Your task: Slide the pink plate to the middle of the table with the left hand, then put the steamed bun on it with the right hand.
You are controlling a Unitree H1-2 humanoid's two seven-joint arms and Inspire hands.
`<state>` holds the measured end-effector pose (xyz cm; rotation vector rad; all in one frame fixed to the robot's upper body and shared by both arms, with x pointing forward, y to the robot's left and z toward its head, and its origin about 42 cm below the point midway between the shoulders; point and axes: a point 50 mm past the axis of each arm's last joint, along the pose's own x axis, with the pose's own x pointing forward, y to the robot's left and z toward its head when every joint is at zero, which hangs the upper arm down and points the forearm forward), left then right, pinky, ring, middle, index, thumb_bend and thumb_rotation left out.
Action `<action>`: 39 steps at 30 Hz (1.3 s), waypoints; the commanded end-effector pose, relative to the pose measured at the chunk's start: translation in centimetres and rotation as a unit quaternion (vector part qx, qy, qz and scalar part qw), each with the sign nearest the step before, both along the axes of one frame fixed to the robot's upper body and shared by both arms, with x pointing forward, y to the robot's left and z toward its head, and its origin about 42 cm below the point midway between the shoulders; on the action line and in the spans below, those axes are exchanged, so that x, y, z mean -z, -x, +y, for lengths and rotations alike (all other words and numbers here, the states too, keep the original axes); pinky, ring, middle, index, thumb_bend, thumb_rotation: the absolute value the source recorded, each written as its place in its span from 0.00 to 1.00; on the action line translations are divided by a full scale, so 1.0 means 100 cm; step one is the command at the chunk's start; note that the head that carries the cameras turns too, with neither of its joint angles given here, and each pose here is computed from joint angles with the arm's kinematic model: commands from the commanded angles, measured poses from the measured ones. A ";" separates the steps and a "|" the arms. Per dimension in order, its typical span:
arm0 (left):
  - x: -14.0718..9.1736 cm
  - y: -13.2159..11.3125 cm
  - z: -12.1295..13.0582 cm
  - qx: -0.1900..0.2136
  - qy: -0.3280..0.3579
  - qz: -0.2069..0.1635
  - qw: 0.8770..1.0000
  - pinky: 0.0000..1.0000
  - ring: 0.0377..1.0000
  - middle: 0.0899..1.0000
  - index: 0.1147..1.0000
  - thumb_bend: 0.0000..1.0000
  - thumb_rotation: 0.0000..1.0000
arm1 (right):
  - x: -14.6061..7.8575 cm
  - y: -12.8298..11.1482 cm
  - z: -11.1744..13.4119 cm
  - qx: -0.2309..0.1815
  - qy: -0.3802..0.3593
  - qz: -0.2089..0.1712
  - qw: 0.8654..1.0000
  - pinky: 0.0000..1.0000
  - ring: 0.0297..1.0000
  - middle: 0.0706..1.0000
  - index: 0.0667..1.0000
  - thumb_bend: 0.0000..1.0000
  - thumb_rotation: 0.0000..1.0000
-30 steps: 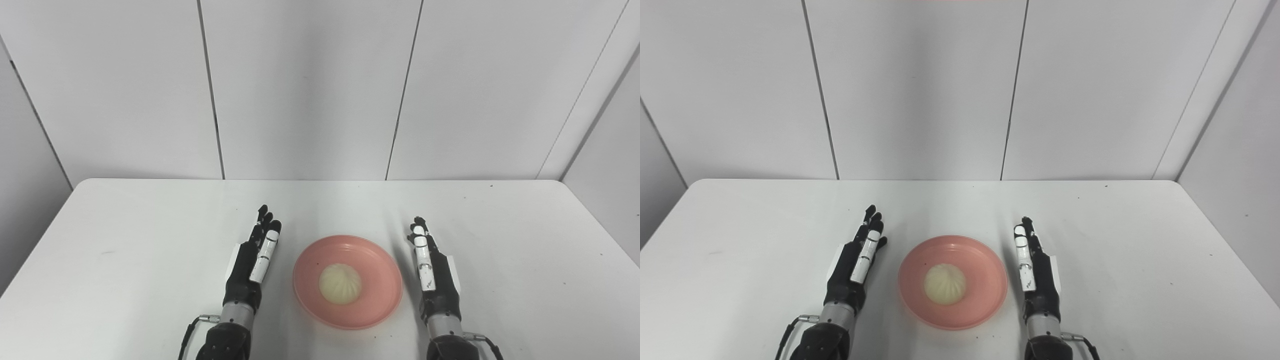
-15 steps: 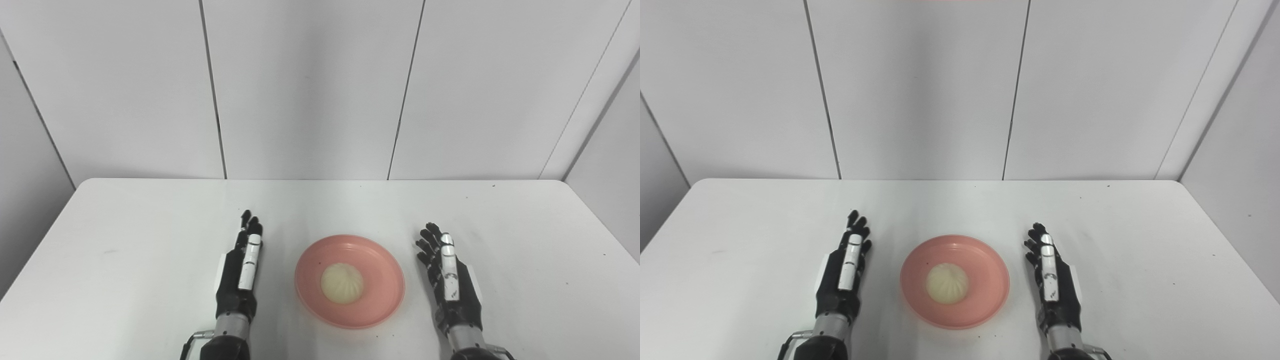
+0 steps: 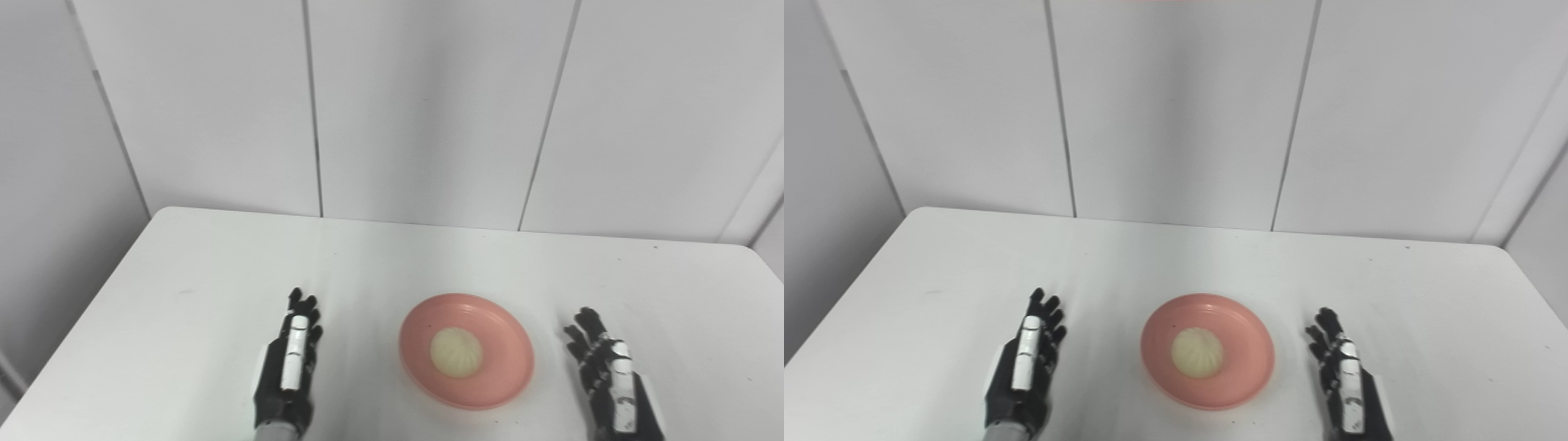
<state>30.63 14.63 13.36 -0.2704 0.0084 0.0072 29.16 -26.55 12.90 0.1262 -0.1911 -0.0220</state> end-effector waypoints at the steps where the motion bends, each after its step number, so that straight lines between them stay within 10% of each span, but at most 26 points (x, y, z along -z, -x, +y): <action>1: -0.006 -0.010 -0.004 0.014 -0.013 -0.017 1.000 1.00 0.97 0.97 1.00 0.73 0.85 | 0.018 0.005 -0.005 0.014 0.001 0.012 1.000 0.97 0.93 0.95 0.92 0.69 1.00; 39: -0.017 -0.013 0.043 0.015 -0.086 -0.072 0.994 1.00 0.98 0.97 1.00 0.75 0.85 | 0.002 -0.006 0.058 0.033 -0.017 0.027 0.999 0.87 0.87 0.89 0.89 0.71 1.00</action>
